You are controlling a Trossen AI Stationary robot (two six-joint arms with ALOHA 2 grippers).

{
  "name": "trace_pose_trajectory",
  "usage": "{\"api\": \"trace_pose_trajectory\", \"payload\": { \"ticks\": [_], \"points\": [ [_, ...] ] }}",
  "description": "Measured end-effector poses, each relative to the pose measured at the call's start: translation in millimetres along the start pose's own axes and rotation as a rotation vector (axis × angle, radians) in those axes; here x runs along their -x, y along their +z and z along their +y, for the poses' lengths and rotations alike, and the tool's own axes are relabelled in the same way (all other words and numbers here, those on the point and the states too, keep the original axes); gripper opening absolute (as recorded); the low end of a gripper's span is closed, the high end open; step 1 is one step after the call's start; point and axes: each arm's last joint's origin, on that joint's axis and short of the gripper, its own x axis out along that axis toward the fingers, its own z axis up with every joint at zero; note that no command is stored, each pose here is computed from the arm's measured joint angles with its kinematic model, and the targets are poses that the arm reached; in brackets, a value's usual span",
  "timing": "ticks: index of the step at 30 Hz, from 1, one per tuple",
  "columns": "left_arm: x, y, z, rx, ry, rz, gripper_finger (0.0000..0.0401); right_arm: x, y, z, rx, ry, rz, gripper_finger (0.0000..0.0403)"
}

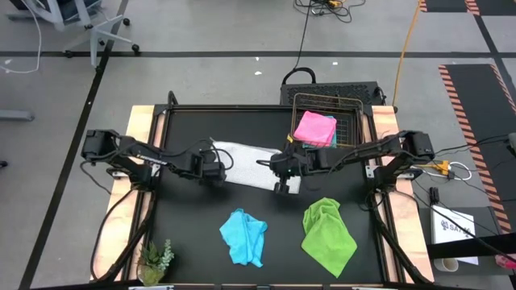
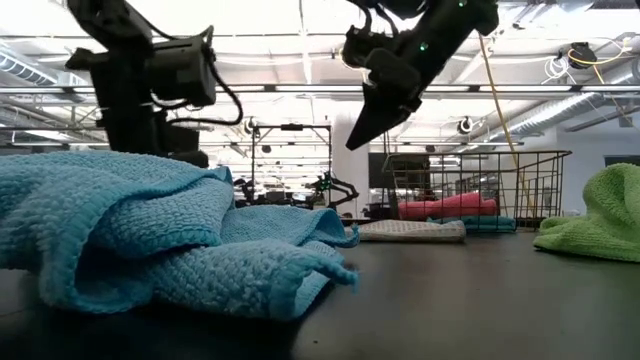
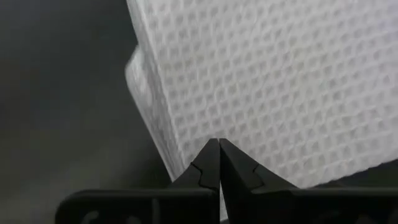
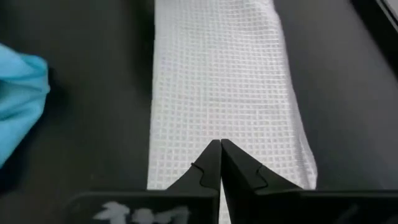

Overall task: Fold microfiber towels
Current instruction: Fold the gray towel

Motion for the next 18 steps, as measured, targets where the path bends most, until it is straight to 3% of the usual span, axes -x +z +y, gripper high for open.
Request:
{"api": "trace_pose_trajectory", "payload": {
  "ticks": [8,18],
  "points": [
    [-3.3,-19.7,0.1,0.043,-0.021,0.025,0.0003,-0.6,1.1,-4.4,0.005,-0.007,-0.003,0.0000],
    [7.4,-47.2,-14.2,0.070,-0.142,0.220,0.0005,-0.7,0.8,-4.3,0.016,-0.006,0.000,0.0000]
  ]
}}
